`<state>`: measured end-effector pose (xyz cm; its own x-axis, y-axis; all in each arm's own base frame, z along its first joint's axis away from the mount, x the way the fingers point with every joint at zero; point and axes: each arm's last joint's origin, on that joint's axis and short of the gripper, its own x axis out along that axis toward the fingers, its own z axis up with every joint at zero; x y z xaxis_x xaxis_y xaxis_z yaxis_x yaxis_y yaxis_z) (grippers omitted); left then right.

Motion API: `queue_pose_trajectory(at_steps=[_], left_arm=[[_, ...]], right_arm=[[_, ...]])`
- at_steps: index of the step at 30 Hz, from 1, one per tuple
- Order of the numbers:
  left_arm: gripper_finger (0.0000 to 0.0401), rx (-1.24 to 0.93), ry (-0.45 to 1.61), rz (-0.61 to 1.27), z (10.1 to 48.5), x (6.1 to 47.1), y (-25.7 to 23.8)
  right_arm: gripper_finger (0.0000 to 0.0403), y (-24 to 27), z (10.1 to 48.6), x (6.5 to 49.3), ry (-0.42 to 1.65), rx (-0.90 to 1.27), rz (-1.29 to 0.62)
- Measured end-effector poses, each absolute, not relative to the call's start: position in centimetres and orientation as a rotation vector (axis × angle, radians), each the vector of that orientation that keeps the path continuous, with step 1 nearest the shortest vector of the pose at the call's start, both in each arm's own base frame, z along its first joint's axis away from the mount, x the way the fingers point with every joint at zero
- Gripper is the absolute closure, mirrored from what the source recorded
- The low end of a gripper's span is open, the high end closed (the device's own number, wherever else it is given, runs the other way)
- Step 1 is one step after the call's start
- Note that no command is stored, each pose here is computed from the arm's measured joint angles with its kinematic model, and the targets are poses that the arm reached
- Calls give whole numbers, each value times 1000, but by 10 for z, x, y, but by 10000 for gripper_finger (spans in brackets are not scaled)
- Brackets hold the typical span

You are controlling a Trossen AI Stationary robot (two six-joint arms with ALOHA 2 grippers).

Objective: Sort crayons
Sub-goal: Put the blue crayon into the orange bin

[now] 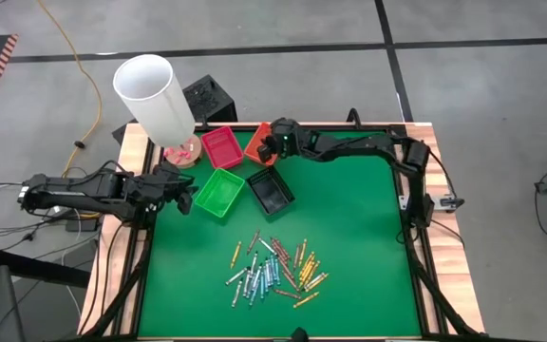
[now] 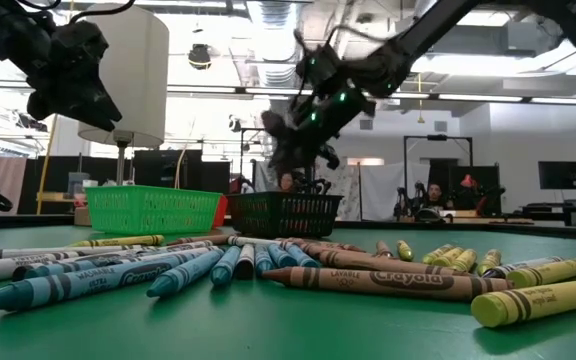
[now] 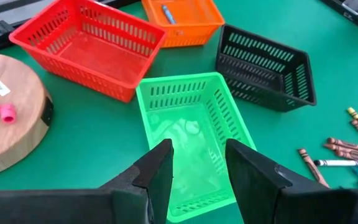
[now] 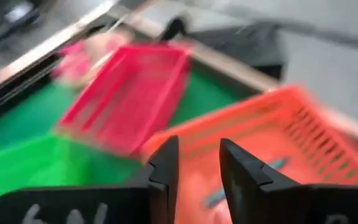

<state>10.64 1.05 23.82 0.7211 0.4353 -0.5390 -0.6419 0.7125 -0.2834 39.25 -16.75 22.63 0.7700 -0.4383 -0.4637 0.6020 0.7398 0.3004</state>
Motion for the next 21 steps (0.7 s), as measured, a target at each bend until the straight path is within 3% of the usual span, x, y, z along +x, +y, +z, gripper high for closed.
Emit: queue_pose_trajectory(at_steps=[5,12,21], left_arm=[[264,-485,482,604,237,106,10],[264,-486,488,588,237,106,9],[264,-490,488,586,237,106,9]], right_arm=[[291,-122,247,370,651,480,-442],[292,-20,261,333,1057,402,-294],[292,101,247,345,969,180,-43]])
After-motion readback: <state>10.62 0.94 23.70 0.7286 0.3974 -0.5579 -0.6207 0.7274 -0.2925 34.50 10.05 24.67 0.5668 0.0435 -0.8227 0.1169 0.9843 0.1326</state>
